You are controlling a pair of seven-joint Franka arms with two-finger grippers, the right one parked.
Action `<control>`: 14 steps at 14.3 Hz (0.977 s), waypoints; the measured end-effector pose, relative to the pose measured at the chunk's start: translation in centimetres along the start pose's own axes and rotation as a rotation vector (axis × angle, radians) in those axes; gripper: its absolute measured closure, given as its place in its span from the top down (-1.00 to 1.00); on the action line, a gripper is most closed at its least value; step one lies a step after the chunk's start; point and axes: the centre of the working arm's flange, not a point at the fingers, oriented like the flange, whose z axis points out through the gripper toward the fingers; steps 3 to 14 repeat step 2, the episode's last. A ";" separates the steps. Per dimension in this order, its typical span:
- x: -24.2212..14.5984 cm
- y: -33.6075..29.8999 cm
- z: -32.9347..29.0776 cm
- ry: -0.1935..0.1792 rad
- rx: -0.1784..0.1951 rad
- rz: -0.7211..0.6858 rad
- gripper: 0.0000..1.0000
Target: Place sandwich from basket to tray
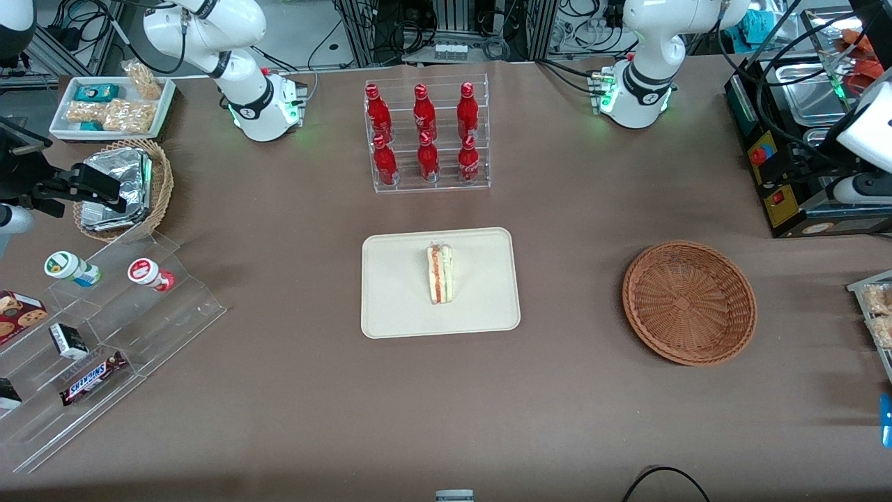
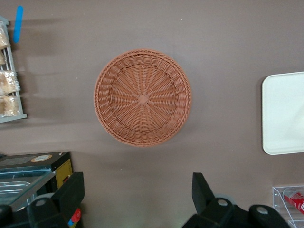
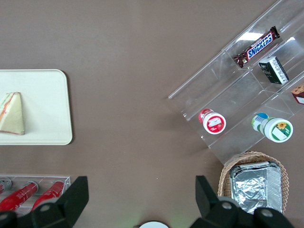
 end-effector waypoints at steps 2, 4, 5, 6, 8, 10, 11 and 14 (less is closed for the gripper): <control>0.1 -0.1 0.0 0.000 0.000 -0.002 1.00; 0.1 -0.1 0.0 0.000 0.000 -0.002 1.00; 0.1 -0.1 0.0 0.000 0.000 -0.002 1.00; 0.1 -0.1 0.0 0.000 0.000 -0.002 1.00; 0.1 -0.1 0.0 0.000 0.000 -0.002 1.00; 0.1 -0.1 0.0 0.000 0.000 -0.002 1.00; 0.1 -0.1 0.0 0.000 0.000 -0.002 1.00; 0.1 -0.1 0.0 0.000 0.000 -0.002 1.00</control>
